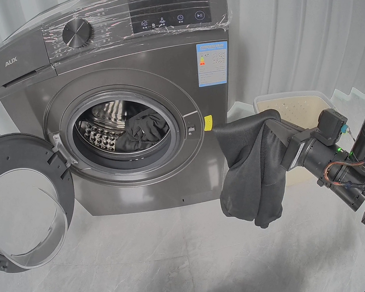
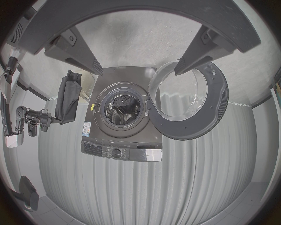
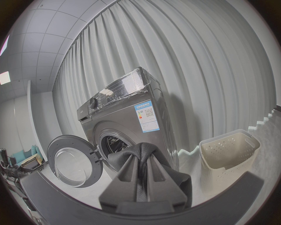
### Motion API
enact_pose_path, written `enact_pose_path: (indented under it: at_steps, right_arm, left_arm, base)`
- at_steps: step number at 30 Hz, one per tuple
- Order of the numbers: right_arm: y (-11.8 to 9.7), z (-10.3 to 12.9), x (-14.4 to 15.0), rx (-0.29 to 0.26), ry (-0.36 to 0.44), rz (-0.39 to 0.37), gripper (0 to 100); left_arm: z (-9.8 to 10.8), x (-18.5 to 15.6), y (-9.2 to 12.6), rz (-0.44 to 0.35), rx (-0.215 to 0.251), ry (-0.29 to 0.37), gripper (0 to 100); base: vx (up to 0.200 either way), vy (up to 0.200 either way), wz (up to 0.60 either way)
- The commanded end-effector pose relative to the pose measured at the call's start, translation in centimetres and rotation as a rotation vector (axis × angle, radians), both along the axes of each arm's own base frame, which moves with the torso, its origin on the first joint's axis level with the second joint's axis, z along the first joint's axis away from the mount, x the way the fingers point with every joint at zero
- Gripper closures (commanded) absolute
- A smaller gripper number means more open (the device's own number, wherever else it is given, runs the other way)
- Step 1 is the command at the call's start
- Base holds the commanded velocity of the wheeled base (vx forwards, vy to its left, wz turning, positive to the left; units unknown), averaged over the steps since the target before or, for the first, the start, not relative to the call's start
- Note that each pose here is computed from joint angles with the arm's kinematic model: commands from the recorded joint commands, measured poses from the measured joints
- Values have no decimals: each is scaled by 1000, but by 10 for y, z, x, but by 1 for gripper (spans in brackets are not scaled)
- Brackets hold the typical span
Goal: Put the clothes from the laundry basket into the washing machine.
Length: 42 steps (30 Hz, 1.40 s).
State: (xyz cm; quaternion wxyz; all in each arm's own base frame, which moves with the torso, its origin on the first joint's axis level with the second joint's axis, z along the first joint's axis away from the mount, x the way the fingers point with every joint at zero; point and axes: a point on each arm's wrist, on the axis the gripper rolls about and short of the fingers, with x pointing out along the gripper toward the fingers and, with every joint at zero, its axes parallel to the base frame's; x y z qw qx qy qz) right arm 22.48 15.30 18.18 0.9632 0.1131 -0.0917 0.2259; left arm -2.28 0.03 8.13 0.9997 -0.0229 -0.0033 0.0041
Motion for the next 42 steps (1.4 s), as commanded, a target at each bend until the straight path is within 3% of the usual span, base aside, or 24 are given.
enact_pose_path:
  at_steps: [1,22,34,42]
  right_arm:
    - [-1,-1,0,-1,4,-2,100]
    - [2,-4,-2,-9,14,13,100]
    - [27,-1,-11,-8,9,117,100]
    - [32,-5,-9,-12,17,127,100]
  left_arm:
    - [-4,0,0,1,0,-1,0]
    - [-4,0,0,1,1,-1,0]
    - [-5,0,0,6,27,-1,0]
    - [-5,0,0,6,27,4,0]
  base:
    - [0,200,0]
    - [0,200,0]
    - [0,0,0]
    - [0,0,0]
